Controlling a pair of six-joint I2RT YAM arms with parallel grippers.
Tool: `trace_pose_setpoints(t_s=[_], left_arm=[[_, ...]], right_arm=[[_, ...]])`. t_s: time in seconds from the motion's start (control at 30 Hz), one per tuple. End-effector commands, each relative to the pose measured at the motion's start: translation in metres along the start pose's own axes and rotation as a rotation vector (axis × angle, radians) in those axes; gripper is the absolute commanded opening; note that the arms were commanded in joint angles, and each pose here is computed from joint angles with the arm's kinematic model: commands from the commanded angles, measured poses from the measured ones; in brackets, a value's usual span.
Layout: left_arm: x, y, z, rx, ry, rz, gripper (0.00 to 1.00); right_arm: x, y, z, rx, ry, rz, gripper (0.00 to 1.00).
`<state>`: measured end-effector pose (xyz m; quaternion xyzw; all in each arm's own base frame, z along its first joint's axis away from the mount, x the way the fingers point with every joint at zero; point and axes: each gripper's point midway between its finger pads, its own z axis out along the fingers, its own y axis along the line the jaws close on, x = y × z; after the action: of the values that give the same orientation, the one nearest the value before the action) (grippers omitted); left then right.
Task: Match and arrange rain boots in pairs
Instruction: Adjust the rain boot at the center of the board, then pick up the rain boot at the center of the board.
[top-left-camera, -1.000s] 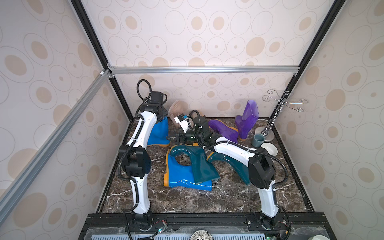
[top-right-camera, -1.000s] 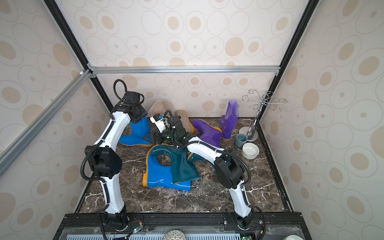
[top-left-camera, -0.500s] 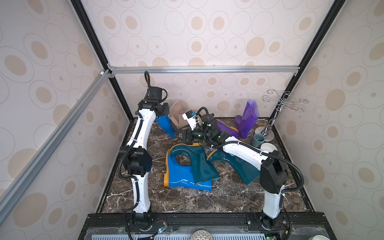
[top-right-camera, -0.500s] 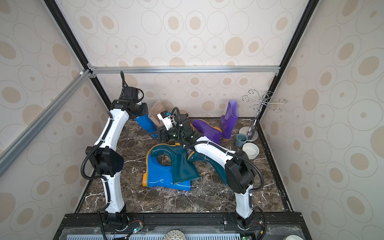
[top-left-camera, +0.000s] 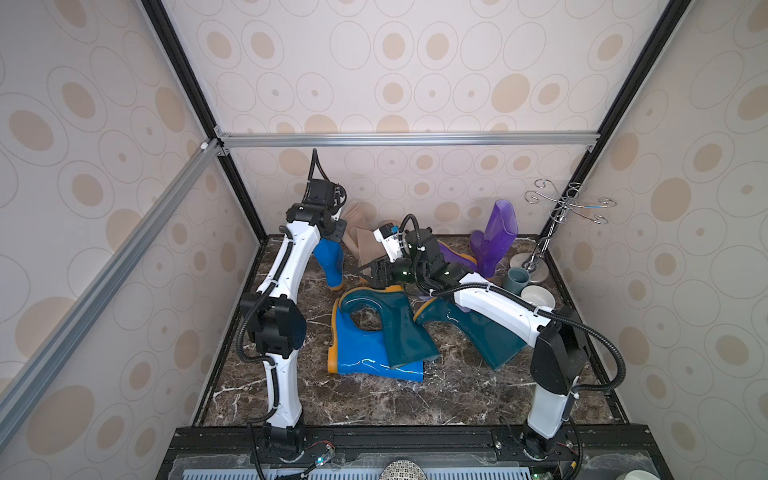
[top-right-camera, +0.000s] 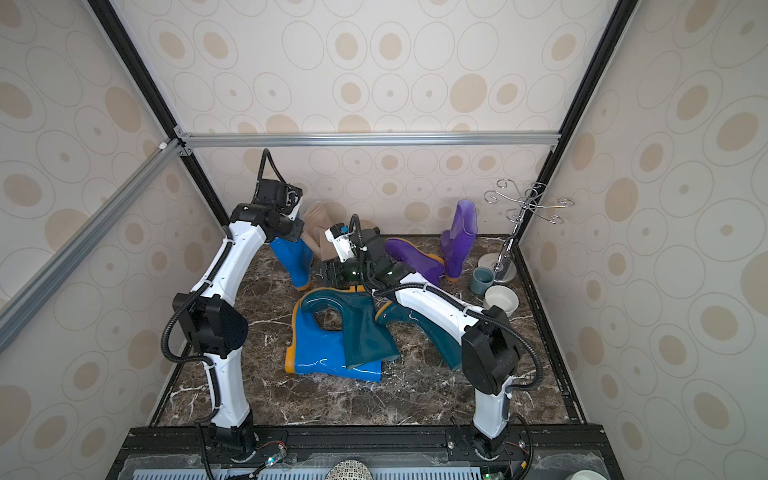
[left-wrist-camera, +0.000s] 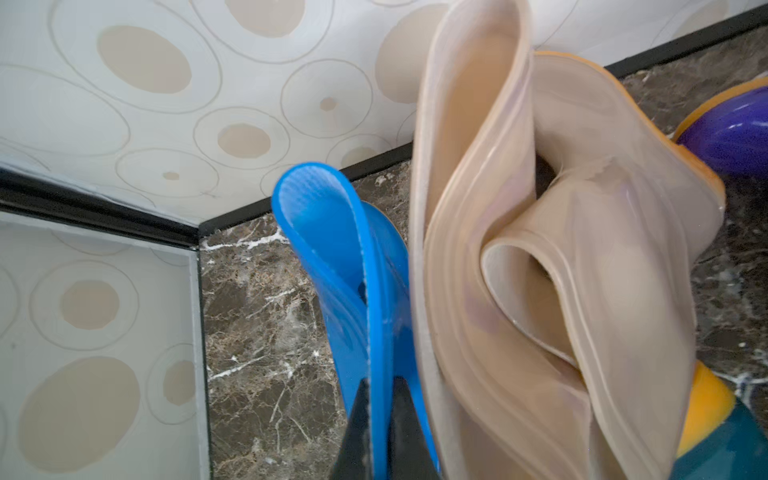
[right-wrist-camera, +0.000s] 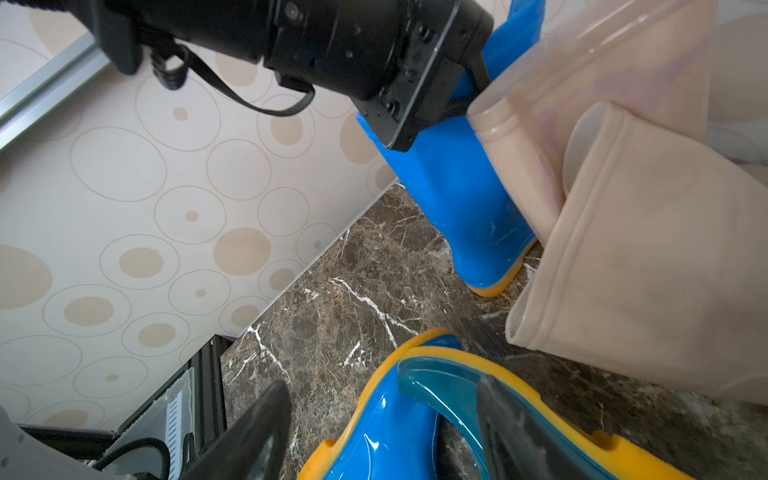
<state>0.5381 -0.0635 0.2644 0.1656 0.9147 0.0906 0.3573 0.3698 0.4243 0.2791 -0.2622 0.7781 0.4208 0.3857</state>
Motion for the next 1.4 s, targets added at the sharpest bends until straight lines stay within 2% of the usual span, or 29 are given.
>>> trace_pose_setpoints(t_s=[0.0, 0.1, 0.27, 0.3, 0.33, 0.37, 0.4, 0.47, 0.57, 0.67, 0.83, 0.97, 1.17, 1.23, 1.3, 1.37], left_arm=[[-0.024, 0.024, -0.036, -0.083, -0.098, 0.087, 0.0], [-0.021, 0.017, -0.032, -0.047, -0.089, 0.093, 0.0], [-0.003, 0.02, -0.031, -0.074, -0.037, 0.161, 0.0], [-0.003, 0.022, -0.033, -0.084, -0.039, 0.15, 0.2], [-0.004, 0.022, -0.036, -0.087, -0.043, 0.141, 0.54], [-0.007, 0.025, -0.04, -0.099, -0.058, 0.119, 0.79], [-0.011, 0.029, -0.046, -0.115, -0.075, 0.094, 0.89], [-0.021, 0.041, -0.062, -0.164, -0.119, 0.028, 1.0], [-0.03, 0.05, -0.089, -0.187, -0.182, -0.07, 1.0], [-0.02, 0.052, -0.11, -0.177, -0.186, -0.192, 1.0], [0.033, 0.034, -0.121, -0.12, -0.095, -0.34, 1.0], [0.086, 0.008, -0.128, -0.042, -0.095, -0.426, 1.0], [0.167, -0.048, -0.111, 0.133, -0.044, -0.538, 1.0], [0.183, -0.064, -0.102, 0.182, -0.033, -0.564, 1.0], [0.194, -0.077, -0.091, 0.214, -0.011, -0.577, 1.0], [0.205, -0.088, -0.078, 0.224, 0.017, -0.569, 1.0]], right_arm=[[-0.007, -0.002, -0.006, 0.027, 0.003, 0.035, 0.72], [-0.007, -0.004, -0.003, 0.036, 0.009, 0.043, 0.72], [-0.003, -0.007, -0.004, 0.053, 0.026, 0.054, 0.72], [-0.002, -0.008, -0.004, 0.061, 0.03, 0.055, 0.73], [-0.002, -0.009, -0.005, 0.067, 0.033, 0.053, 0.73], [-0.002, -0.009, -0.005, 0.071, 0.036, 0.048, 0.73], [-0.002, -0.011, -0.008, 0.084, 0.038, 0.042, 0.73], [-0.002, -0.013, -0.013, 0.115, 0.042, 0.029, 0.74], [0.008, -0.021, -0.021, 0.175, 0.096, 0.008, 0.74], [0.035, -0.036, -0.028, 0.275, 0.212, -0.032, 0.75], [0.087, -0.041, -0.029, 0.364, 0.402, -0.17, 0.77], [0.117, -0.037, -0.019, 0.363, 0.499, -0.213, 0.79], [0.166, -0.036, 0.015, 0.326, 0.647, -0.288, 0.87], [0.178, -0.05, 0.021, 0.396, 0.71, -0.323, 0.87], [0.186, -0.075, 0.019, 0.522, 0.785, -0.331, 0.86], [0.186, -0.093, 0.016, 0.612, 0.817, -0.356, 0.84]])
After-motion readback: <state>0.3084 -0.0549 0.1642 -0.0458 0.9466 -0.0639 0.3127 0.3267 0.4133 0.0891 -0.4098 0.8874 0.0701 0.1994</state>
